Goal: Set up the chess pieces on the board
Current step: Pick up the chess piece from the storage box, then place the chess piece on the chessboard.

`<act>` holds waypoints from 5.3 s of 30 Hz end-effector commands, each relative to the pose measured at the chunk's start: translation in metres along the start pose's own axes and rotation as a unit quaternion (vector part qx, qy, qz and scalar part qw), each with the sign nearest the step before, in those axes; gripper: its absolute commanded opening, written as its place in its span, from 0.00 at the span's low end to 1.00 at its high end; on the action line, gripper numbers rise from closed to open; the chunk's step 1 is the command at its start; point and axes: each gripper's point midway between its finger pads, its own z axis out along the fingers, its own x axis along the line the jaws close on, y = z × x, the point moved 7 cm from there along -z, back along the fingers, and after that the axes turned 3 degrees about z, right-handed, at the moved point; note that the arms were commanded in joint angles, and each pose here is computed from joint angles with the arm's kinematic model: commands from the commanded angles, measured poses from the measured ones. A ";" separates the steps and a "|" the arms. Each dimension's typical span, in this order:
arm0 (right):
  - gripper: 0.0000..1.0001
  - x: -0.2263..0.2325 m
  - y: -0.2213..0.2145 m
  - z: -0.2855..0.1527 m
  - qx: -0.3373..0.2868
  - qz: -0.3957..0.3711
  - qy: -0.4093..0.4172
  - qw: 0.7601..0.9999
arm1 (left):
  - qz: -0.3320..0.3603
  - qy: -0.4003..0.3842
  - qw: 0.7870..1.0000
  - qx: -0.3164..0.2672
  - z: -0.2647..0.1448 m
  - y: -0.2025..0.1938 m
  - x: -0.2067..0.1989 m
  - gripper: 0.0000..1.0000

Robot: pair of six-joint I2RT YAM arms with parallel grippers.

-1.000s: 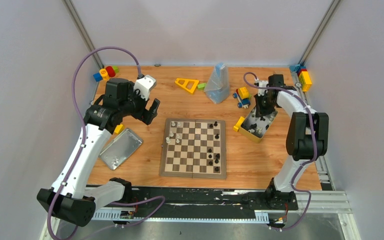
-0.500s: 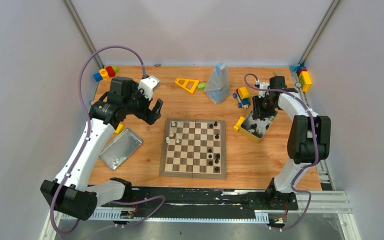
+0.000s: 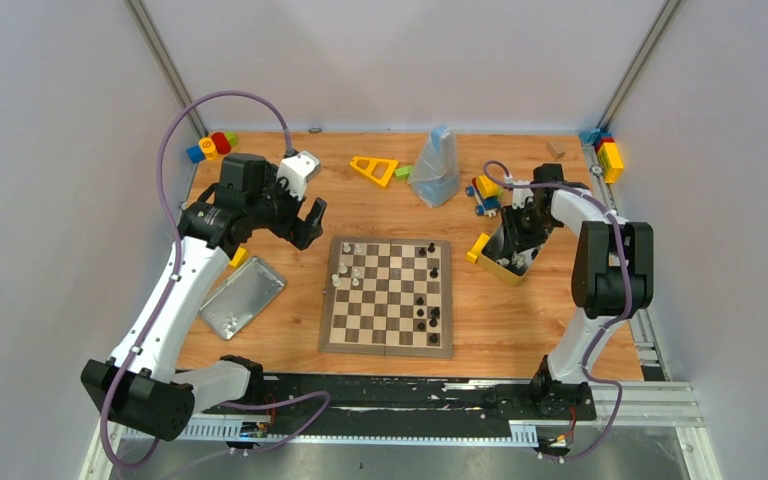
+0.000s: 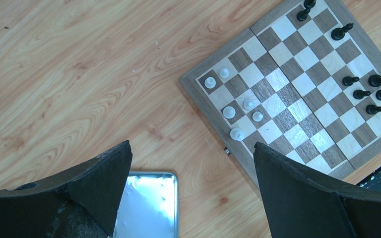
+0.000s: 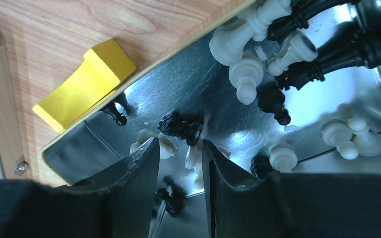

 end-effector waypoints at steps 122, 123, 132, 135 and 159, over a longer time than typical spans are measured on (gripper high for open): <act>0.07 0.168 0.026 -0.087 -0.097 -0.138 0.315 0.934 | -0.005 -0.382 0.918 -0.104 0.177 0.086 -0.159 0.06; 0.10 0.168 0.025 -0.088 -0.098 -0.138 0.313 0.934 | -0.005 -0.381 0.919 -0.104 0.177 0.087 -0.159 0.03; 0.50 0.149 0.022 -0.103 -0.131 -0.134 0.272 0.944 | 0.050 -0.330 0.938 -0.091 0.163 0.086 -0.145 0.00; 0.52 0.137 0.020 -0.112 -0.148 -0.129 0.256 0.947 | 0.090 -0.307 0.946 -0.059 0.159 0.078 -0.137 0.00; 0.50 0.062 -0.021 -0.159 -0.266 -0.035 0.167 0.949 | 0.281 -0.223 0.907 0.221 0.210 0.072 -0.159 0.00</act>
